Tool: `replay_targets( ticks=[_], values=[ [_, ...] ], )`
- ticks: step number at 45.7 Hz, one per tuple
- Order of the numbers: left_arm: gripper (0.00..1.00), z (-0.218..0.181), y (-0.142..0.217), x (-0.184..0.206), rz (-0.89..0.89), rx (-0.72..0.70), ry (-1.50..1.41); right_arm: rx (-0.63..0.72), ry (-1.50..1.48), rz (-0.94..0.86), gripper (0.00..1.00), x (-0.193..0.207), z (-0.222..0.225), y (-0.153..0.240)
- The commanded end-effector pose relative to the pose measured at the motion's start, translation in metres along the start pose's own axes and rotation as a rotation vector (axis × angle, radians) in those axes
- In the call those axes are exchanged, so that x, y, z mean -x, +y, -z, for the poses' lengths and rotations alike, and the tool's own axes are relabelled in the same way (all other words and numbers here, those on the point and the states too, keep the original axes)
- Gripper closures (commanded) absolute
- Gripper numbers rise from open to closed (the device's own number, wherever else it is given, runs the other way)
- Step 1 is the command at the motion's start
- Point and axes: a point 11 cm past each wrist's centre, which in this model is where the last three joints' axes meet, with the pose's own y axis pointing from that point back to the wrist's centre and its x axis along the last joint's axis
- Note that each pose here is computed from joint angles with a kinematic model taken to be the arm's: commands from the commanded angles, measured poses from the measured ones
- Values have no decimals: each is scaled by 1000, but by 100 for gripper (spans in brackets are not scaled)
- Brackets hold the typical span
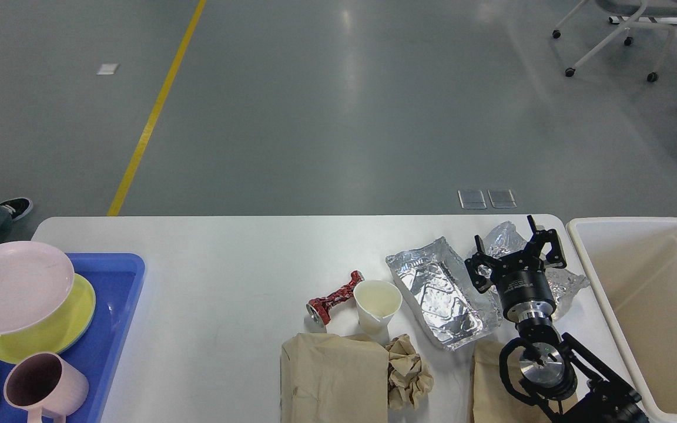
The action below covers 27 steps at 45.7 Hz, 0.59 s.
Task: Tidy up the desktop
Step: 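Lift the pink plate and carry it over the blue tray, then lower the pink plate onto the yellow plate and release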
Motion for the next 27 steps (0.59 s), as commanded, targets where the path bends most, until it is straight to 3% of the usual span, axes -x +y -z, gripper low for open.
replay_targets(
  ticks=[1, 27],
  values=[
    [100, 14, -16, 5, -28, -33, 17, 0, -1, 1, 0, 0, 0, 0],
    [100, 7, -33, 29, 20, -19, 15, 0, 0, -1, 0, 0, 0, 0]
  ],
)
